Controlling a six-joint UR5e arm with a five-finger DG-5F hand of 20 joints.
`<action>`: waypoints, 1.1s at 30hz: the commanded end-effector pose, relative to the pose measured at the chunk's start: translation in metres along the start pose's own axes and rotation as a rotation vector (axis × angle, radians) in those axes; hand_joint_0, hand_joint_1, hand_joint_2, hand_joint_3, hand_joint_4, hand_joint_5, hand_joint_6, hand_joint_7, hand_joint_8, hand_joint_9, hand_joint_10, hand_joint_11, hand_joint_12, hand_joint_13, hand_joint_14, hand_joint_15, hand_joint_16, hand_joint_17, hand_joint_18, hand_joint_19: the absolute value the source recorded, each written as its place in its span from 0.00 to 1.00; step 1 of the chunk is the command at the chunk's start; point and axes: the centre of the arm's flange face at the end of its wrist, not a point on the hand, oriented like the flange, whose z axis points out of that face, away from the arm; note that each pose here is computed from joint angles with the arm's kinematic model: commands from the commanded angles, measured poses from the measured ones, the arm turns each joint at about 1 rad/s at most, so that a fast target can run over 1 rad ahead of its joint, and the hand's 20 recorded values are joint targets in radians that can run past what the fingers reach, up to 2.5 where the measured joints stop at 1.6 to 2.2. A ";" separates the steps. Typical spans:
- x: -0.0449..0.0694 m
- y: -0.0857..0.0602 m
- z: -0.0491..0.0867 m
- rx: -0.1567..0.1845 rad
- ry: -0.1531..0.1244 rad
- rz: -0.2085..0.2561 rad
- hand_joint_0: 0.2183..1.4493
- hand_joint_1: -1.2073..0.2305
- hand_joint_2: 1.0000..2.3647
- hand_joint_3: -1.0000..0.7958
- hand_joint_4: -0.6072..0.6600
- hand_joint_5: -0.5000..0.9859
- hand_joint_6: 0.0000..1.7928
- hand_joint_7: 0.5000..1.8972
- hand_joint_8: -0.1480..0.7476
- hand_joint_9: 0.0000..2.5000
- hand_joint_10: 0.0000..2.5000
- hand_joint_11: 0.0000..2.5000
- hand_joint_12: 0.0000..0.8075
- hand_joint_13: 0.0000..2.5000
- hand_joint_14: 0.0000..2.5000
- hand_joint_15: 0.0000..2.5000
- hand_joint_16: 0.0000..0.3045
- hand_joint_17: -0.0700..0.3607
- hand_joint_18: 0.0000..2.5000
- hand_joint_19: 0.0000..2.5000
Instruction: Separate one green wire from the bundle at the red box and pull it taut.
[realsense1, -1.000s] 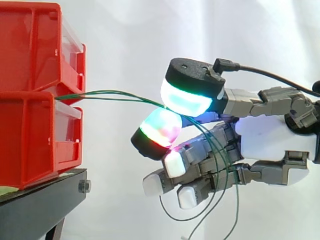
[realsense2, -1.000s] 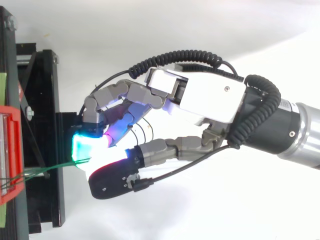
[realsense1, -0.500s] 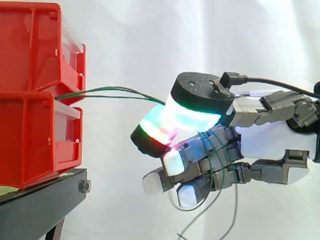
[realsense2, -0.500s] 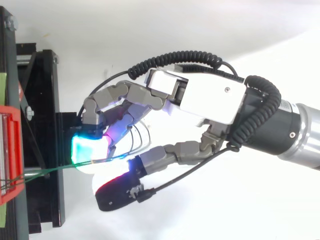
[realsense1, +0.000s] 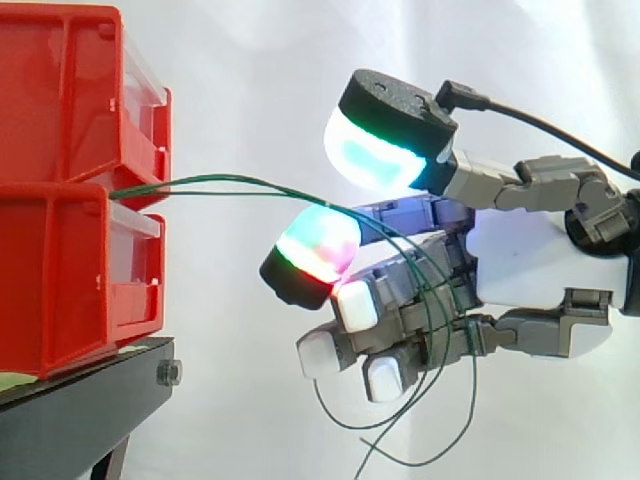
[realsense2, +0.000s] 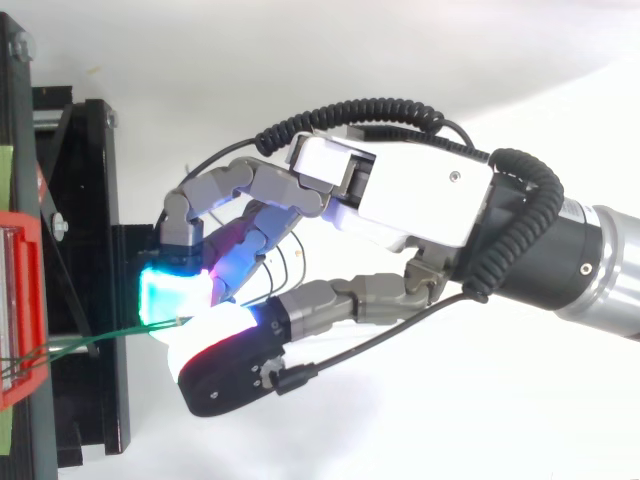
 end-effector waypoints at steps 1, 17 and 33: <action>0.000 0.004 0.002 -0.006 -0.001 0.002 0.32 0.40 0.01 0.34 0.60 0.26 0.48 0.41 0.49 0.47 0.01 0.19 0.43 0.38 0.01 0.18 0.19 0.46 0.34 0.29; 0.000 0.004 0.002 -0.002 -0.003 0.000 0.39 0.24 0.01 0.36 0.52 0.24 0.50 0.40 0.49 0.46 0.01 0.21 0.41 0.39 0.01 0.20 0.18 0.45 0.34 0.28; 0.002 0.003 0.000 0.006 -0.001 -0.002 0.26 0.45 0.00 0.28 0.57 0.27 0.47 0.42 0.49 0.53 0.01 0.20 0.43 0.41 0.01 0.20 0.19 0.47 0.36 0.30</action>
